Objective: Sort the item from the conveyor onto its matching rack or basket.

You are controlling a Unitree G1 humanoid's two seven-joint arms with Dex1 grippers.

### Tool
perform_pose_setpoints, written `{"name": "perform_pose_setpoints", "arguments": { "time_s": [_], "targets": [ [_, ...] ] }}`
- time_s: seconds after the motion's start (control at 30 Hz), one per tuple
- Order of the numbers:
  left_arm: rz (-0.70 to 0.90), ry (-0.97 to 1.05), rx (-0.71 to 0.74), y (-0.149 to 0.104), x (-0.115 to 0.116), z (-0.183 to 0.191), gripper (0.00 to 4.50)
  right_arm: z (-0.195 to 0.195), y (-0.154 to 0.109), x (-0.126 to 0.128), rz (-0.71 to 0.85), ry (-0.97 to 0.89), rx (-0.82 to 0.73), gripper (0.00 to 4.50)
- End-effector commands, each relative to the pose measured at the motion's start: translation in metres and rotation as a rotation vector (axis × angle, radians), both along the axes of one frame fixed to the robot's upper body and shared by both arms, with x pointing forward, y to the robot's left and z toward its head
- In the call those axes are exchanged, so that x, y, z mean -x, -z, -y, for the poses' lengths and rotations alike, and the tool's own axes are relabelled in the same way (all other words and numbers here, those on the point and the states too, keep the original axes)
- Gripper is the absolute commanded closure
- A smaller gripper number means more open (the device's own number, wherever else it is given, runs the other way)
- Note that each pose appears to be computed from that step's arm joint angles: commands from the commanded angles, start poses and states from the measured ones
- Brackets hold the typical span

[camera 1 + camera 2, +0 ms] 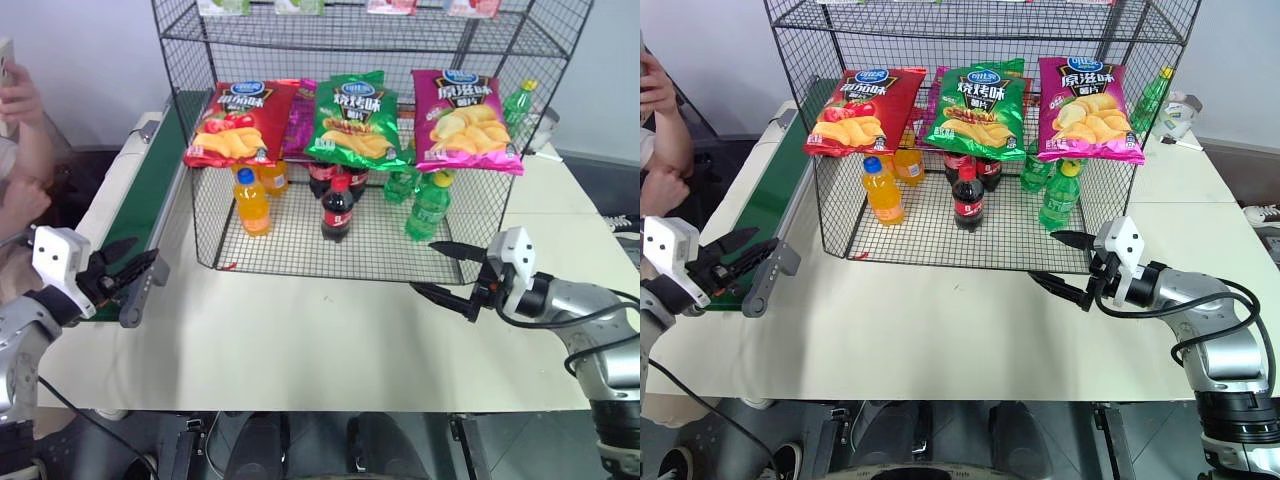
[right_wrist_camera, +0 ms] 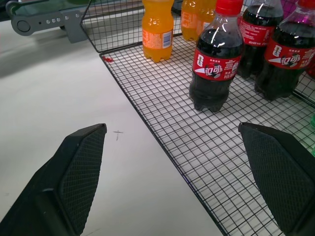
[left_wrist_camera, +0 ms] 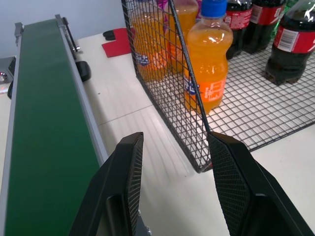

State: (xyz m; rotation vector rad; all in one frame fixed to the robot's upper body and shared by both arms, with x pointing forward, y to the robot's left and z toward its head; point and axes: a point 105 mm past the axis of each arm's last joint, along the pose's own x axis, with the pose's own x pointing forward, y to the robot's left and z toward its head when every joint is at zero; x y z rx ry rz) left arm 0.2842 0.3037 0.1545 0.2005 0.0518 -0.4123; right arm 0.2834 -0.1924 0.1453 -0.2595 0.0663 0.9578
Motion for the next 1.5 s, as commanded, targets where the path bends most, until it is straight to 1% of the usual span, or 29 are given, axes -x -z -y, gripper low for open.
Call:
{"name": "perform_pose_setpoints", "arguments": {
  "time_s": [0.03, 0.63, 0.83, 0.97, 1.17, 1.5],
  "targets": [
    [0.033, 0.010, -0.027, -0.008, 0.000, 0.000, 2.30, 0.000, -0.006, 0.001, 0.037, -0.006, 0.006, 0.02],
    [0.036, -0.002, -0.038, -0.004, 0.003, -0.002, 2.30, -0.001, -0.002, -0.004, 0.042, -0.020, 0.027, 0.02],
    [0.026, -0.008, -0.026, 0.002, 0.008, 0.000, 2.30, 0.000, 0.001, -0.003, 0.039, -0.018, 0.036, 0.02],
    [0.030, -0.010, -0.020, 0.001, 0.006, 0.001, 2.30, -0.001, 0.000, -0.003, 0.051, -0.020, 0.041, 0.02],
    [0.019, -0.006, -0.010, 0.007, 0.008, 0.005, 2.30, -0.001, -0.002, -0.007, 0.064, -0.009, 0.037, 0.02],
    [0.028, -0.004, -0.009, 0.005, 0.006, 0.005, 2.30, -0.005, 0.000, -0.006, 0.071, -0.021, 0.043, 0.02]
  ]
}}
